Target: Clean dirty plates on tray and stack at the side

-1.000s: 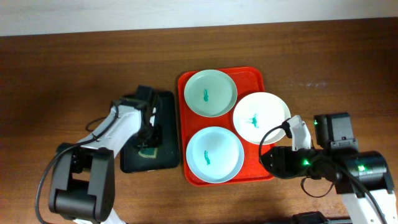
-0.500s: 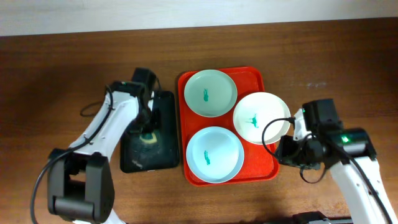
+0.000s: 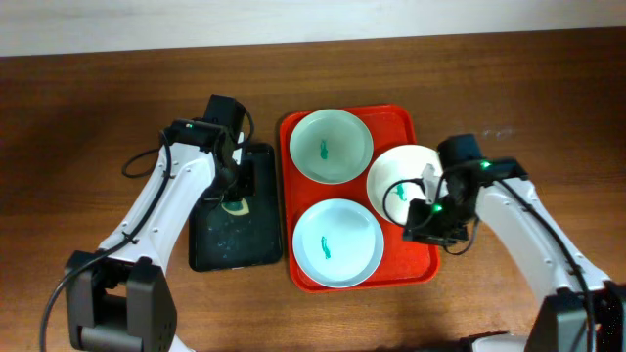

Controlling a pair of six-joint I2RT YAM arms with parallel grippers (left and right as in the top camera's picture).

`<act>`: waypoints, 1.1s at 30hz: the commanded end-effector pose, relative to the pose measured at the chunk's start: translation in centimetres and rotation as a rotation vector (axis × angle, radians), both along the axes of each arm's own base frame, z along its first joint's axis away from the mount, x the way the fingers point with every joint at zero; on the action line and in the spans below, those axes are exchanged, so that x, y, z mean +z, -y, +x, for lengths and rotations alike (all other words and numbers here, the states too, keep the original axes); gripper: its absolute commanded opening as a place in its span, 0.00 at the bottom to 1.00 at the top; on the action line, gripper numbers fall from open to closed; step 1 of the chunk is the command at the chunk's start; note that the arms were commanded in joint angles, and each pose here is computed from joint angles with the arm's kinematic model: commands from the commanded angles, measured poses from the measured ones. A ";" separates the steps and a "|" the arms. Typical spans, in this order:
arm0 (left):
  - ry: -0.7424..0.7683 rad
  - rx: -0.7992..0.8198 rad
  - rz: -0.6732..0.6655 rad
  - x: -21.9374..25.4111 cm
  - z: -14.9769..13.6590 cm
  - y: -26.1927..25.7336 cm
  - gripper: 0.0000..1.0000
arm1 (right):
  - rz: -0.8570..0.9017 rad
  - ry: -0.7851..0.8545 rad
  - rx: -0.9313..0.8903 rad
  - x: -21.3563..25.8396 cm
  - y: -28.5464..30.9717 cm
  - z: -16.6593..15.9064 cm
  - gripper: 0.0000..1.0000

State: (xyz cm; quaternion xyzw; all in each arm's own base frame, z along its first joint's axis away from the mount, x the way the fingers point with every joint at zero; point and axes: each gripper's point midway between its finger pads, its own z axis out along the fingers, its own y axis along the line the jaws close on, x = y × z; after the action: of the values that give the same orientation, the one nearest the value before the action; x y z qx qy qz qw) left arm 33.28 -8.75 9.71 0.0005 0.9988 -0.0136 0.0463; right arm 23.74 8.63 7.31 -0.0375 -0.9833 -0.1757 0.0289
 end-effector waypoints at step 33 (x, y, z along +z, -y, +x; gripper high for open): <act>-0.005 -0.123 -0.209 0.5 -1.9 8.7 0.00 | -0.217 0.115 -0.115 -8.1 -1.7 2.3 0.04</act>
State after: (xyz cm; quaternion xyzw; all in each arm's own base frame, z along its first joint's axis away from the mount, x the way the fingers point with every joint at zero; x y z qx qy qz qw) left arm 33.02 -14.16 10.05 0.0430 0.9933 -0.0939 0.0528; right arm 26.09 12.02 0.28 -0.0524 -0.9916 -0.1085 -0.0473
